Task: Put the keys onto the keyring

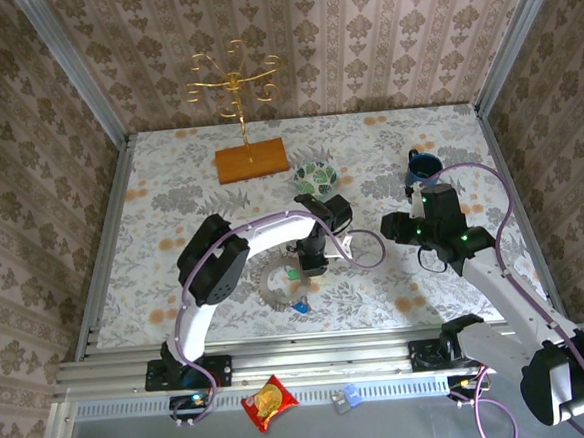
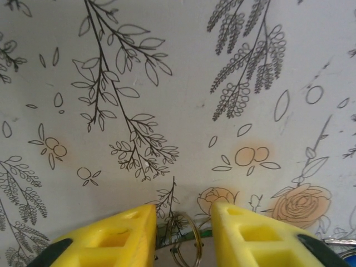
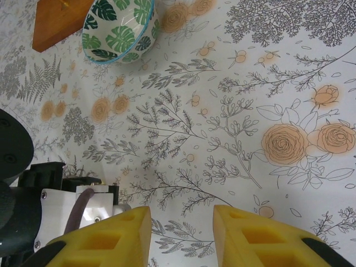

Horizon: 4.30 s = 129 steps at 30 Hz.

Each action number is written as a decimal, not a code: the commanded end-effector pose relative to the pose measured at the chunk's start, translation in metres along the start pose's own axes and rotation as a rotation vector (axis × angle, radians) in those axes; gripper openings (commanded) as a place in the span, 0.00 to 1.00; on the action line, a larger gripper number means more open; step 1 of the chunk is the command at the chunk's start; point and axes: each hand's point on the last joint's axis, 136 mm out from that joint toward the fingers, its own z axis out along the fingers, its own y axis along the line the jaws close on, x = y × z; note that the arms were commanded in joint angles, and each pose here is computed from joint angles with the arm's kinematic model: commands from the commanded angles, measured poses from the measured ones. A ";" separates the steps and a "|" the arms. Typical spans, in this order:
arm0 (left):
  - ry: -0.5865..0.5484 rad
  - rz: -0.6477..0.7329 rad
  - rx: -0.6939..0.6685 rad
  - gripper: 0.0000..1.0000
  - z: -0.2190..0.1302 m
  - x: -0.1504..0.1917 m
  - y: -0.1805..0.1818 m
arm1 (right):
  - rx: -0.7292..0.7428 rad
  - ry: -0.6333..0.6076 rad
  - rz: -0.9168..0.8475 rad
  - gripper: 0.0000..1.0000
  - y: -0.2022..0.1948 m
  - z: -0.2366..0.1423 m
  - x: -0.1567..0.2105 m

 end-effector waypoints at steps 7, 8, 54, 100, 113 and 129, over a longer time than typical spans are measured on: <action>0.049 0.034 -0.047 0.00 0.003 0.001 0.008 | -0.012 0.017 0.001 0.36 -0.001 0.000 0.006; 0.048 0.034 -0.065 0.00 -0.001 0.001 0.010 | -0.012 0.017 0.000 0.36 -0.001 0.000 0.006; -1.291 -0.559 -0.201 0.00 -0.181 0.055 0.014 | -0.648 0.017 -0.730 0.47 0.211 0.049 0.093; -1.308 -1.377 0.414 0.51 -0.170 0.108 0.011 | -0.307 -0.049 -0.876 0.00 0.221 0.079 0.087; -1.274 -1.570 0.596 0.51 -0.158 0.103 0.015 | -0.319 -0.022 -0.911 0.00 0.237 0.076 0.095; -1.273 -1.599 0.614 0.45 -0.160 0.105 0.014 | -0.232 -0.027 -0.998 0.00 0.236 0.082 0.099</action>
